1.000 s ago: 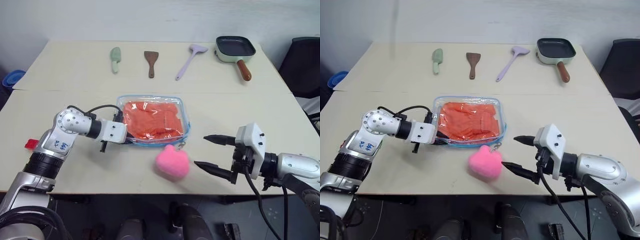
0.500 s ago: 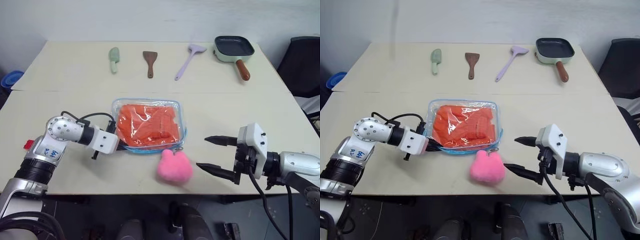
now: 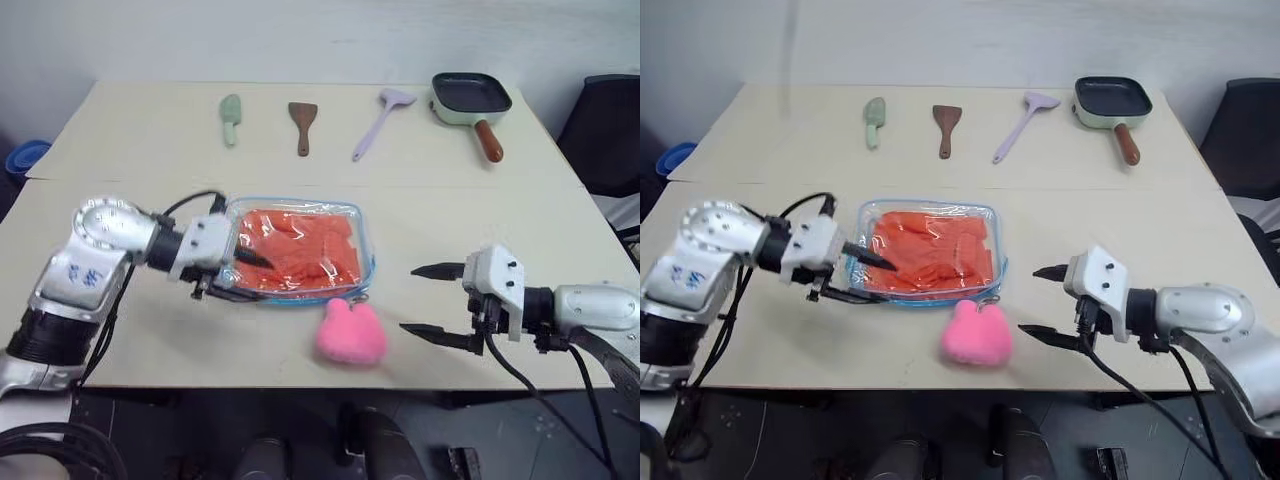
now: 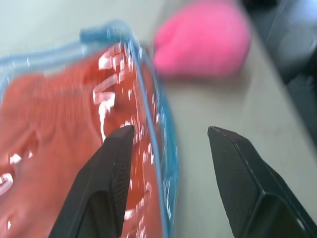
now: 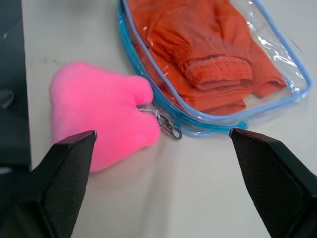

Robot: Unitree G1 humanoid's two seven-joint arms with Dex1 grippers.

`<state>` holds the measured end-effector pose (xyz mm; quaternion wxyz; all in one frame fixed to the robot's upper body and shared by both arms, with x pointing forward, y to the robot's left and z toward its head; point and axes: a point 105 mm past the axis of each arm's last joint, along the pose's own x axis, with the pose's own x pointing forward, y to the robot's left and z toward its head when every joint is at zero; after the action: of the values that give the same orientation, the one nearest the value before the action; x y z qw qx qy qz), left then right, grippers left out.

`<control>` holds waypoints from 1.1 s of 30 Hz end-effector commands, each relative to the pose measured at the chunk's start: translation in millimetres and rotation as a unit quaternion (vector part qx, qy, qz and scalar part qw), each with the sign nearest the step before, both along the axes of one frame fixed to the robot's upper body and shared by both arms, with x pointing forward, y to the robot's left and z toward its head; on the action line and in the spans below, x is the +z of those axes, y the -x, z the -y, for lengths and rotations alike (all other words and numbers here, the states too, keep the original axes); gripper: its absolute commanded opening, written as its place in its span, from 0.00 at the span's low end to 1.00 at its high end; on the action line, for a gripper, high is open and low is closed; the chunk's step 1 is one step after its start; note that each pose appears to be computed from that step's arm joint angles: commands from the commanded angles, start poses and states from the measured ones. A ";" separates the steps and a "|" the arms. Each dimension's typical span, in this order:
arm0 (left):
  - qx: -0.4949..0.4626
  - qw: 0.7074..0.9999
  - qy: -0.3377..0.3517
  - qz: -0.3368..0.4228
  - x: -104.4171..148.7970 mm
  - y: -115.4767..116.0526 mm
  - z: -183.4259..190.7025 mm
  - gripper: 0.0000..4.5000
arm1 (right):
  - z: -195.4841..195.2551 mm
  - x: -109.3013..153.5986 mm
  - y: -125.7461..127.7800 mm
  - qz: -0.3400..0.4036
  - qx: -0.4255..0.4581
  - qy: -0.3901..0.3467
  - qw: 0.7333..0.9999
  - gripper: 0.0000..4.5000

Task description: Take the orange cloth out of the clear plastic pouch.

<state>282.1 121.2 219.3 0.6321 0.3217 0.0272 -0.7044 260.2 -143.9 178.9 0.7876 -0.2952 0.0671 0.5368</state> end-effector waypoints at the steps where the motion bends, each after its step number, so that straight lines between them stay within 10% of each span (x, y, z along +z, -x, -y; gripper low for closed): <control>1: -0.073 0.996 -0.040 0.024 -17.7 4.6 26.5 0.56 | -2.3 -1.4 -13.6 0.034 0.043 0.053 0.997 1.00; 19: -0.253 0.938 -0.142 0.189 -90.2 2.8 76.4 0.56 | -47.3 -12.8 -81.1 0.108 0.135 0.116 0.978 1.00; 27: -0.246 0.942 -0.136 0.185 -86.5 1.8 72.8 0.10 | -59.8 -19.0 -88.4 0.118 0.155 0.115 0.974 1.00; 33: -0.241 0.943 -0.136 0.187 -85.0 2.7 72.7 0.00 | -64.4 -21.5 -89.4 0.124 0.174 0.117 0.970 0.63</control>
<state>281.1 46.8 133.7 0.3848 0.5258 -0.0730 -0.7551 350.2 -84.0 146.4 0.6528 -0.4475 0.0015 0.6113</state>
